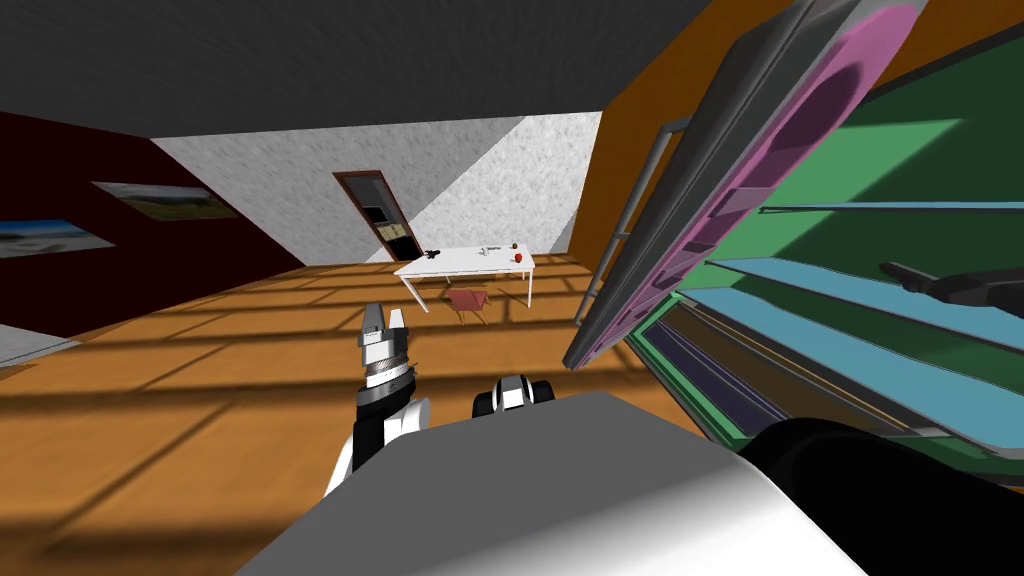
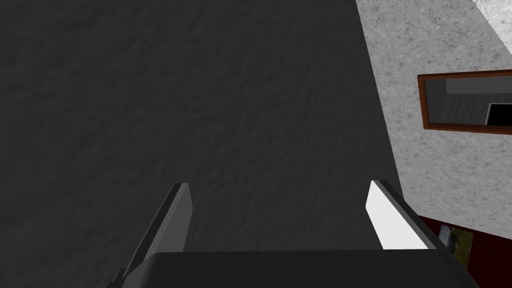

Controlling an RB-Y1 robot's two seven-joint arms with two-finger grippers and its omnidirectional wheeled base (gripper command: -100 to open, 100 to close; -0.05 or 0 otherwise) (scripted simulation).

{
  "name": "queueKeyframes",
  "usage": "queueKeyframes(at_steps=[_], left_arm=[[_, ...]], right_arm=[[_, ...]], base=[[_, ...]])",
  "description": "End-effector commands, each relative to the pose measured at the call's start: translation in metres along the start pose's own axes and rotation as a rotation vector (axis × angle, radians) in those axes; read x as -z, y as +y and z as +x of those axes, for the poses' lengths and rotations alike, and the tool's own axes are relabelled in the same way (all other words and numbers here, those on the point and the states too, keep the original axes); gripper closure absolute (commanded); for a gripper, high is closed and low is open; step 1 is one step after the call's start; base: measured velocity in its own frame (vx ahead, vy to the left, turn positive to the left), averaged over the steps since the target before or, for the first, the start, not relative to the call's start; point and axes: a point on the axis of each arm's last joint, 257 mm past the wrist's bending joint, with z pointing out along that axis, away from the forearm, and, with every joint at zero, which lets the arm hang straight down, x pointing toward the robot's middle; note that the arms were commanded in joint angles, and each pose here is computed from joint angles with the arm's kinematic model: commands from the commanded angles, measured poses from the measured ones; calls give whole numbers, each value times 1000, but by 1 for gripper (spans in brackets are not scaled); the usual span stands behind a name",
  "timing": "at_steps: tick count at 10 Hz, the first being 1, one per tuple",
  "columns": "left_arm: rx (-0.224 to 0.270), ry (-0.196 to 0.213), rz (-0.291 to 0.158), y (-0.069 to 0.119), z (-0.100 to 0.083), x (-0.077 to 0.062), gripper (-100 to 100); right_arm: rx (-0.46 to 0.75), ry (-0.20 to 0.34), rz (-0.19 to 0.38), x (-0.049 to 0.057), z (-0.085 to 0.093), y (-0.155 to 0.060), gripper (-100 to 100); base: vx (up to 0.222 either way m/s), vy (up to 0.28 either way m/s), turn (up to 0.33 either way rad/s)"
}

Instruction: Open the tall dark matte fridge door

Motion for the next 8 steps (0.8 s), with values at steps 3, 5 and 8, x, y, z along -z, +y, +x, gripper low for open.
queueKeyframes(at_steps=[3,5,8], left_arm=[[0,0,0,0,0,0,0],[0,0,0,0,0,0,0],[0,0,0,0,0,0,0]], right_arm=[[-6,-20,-14,-6,-27,-22,-100],[-10,-31,-25,-11,-42,-30,-100],[-8,-27,-21,-10,-38,-28,0]], base=[[38,2,-46],[31,0,-61],[5,0,-5]])
